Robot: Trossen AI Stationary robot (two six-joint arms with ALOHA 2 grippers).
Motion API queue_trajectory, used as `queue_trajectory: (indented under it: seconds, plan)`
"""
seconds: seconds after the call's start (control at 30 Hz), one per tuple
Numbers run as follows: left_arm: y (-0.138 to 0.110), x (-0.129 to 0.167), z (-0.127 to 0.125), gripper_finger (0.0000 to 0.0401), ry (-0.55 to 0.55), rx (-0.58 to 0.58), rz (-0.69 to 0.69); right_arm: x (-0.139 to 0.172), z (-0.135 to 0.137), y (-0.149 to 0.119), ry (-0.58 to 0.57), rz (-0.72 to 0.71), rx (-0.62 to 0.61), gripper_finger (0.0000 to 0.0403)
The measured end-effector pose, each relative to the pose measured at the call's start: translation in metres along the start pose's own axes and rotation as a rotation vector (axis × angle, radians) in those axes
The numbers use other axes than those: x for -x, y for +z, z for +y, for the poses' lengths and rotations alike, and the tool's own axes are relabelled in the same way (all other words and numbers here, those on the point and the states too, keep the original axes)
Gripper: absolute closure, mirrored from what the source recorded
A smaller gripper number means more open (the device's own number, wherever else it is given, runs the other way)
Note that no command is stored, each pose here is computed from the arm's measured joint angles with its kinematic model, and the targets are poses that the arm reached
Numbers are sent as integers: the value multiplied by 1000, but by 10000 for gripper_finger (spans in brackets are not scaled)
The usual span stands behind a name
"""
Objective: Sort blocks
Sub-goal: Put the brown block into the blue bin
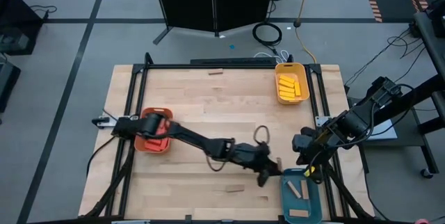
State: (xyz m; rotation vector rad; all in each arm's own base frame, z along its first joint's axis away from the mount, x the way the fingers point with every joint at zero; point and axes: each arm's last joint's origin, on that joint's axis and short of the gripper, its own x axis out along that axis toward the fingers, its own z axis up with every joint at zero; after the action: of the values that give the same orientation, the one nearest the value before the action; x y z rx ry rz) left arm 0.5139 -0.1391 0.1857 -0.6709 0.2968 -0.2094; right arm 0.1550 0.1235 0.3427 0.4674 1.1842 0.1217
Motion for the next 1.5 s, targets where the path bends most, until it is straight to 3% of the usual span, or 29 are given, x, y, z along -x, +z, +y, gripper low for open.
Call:
queue_trajectory:
  seconds: [0.2, 0.4, 0.67, 0.93, 1.1, 1.33, 1.5]
  plan:
    - [7, -46, 3, 310, -18, -27, 28, 0, 0, 1, -17, -24, -18, 403]
    - [0, -66, 10, 310, -9, -22, 75, 0, -1, 2, -29, -47, -17, 403]
    - [-9, -66, 8, 305, 10, -69, 120, 0, -1, 2, -30, -49, -11, 403]
    - [-8, -66, 8, 231, 4, -103, 121, 0, -1, 2, -29, -46, 8, 403]
    - [-3, -66, 15, 211, 15, -105, 112, 0, -1, 2, -28, -44, 21, 403]
    - [28, -54, 8, 210, 0, -227, 90, 3, -1, 1, -20, -47, 42, 403]
    - [54, -32, 9, 210, 107, -291, 215, 14, -5, -3, 10, -72, 43, 403]
